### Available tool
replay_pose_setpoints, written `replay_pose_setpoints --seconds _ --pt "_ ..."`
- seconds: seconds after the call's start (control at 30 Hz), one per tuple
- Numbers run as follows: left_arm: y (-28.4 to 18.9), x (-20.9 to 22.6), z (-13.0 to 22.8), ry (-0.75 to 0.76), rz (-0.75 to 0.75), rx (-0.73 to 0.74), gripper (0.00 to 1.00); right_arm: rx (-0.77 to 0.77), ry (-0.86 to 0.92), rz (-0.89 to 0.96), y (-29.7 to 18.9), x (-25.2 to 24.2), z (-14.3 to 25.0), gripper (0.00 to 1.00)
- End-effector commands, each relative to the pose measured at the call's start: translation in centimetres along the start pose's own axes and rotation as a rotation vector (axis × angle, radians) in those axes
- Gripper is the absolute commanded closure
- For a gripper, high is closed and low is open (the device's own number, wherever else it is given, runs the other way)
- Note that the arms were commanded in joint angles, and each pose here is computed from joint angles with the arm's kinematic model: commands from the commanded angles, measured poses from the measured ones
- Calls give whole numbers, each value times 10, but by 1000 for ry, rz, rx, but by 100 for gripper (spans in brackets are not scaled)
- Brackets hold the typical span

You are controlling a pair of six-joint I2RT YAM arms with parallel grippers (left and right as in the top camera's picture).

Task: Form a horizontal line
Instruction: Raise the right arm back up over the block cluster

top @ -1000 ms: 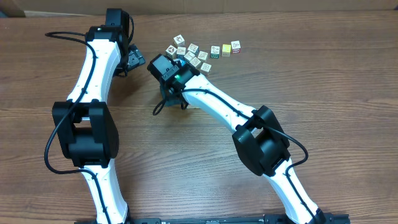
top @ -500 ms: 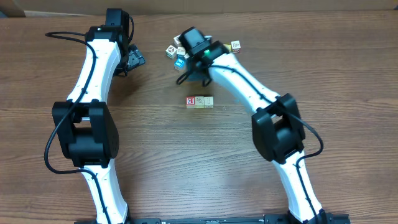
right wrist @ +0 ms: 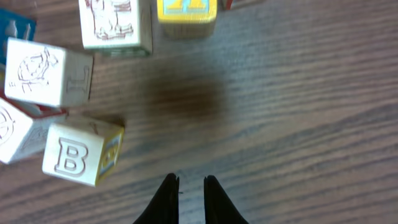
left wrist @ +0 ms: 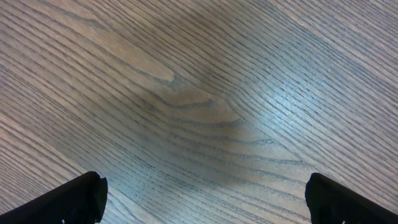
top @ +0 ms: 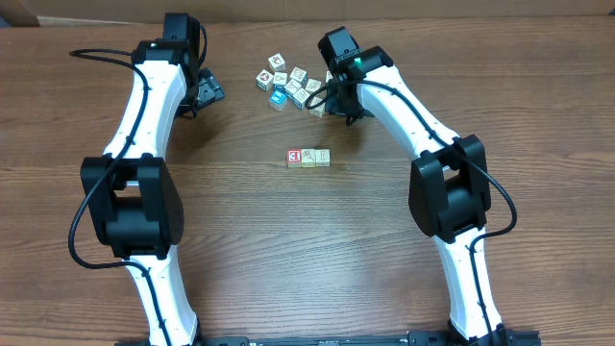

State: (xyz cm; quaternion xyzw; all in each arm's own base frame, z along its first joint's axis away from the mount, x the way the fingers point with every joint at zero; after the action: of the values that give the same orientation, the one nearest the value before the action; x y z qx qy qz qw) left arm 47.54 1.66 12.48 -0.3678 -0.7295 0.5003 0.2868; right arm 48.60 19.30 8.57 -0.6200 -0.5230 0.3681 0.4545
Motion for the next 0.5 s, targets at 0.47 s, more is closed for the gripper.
replay_pose_setpoints --seconds 0.47 --pt "2 -4 -3 5 7 -3 0 -170 -5 -155 -8 20 -44 77"
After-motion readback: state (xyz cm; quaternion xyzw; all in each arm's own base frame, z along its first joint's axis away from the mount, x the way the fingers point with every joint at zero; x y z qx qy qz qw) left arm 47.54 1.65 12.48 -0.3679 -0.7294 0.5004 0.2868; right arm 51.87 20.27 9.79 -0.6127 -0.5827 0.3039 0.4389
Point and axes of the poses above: each gripper's point midway between its finger pads, its own y axis out along the fingers, its own x axis along the line the jaws close on, z = x × y, the point moved 4 cm from there along -y, back along the fingers, and after that the axes turned 1 degree about y, right-handed, at the moved point
